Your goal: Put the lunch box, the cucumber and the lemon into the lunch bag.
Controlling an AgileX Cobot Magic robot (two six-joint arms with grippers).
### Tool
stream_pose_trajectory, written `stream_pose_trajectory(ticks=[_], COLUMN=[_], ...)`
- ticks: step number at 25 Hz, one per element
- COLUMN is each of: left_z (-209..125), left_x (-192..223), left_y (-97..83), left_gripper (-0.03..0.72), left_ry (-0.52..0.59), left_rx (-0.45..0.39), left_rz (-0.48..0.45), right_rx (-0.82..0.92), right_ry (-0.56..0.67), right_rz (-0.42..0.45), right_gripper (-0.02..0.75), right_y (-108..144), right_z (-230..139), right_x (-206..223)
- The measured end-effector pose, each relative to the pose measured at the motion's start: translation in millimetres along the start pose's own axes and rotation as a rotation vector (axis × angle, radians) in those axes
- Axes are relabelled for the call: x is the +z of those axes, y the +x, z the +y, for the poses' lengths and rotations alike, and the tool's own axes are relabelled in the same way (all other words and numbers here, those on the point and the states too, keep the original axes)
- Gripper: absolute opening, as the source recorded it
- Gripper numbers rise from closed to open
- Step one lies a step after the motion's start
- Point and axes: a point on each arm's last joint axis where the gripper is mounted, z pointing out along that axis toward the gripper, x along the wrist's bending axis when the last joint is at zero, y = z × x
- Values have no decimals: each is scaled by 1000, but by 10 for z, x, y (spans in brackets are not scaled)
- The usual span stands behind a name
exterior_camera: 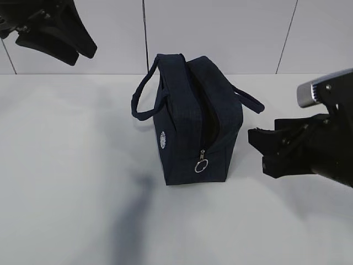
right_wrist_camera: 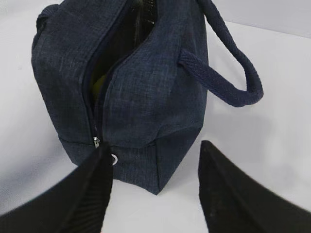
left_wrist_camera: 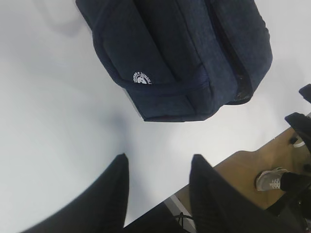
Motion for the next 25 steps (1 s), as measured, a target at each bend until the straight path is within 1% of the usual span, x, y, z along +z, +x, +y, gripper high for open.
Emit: stream_pose_trajectory(ticks=[2,4,6,10,15,21,23,25], left_z=[0,0,-3,-7,-7,-7,-7,-7], left_x=[0,0,-3,-21,-21,-21,-21,-21], left_y=[0,0,-9,-19,-19,-17,-17,-17], left_gripper=[298,298,298,298,298,298,298,298], left_ry=[0,0,-1,-5,-5,-5,-5,-5], left_rx=[0,-2,0,2,2,2,2,2], left_rz=[0,0,-1,-3,-3,-1,-1,-1], right_rx=[-12,-25,-45,-64,-13,-10,-4,3], right_ry=[-65,-157,-196,-174,-170,-168,-155,-114], right_rz=[13,36,64,118,177,254,266,266], right_gripper=[421,421,421,421,421,421,421,421], right_y=[9,29,54,100,146,209,218,216], right_z=[-110,-196,-267,-403,-553,-743,-818,-921], right_x=[9,-13,-13,107,274,424,480,530])
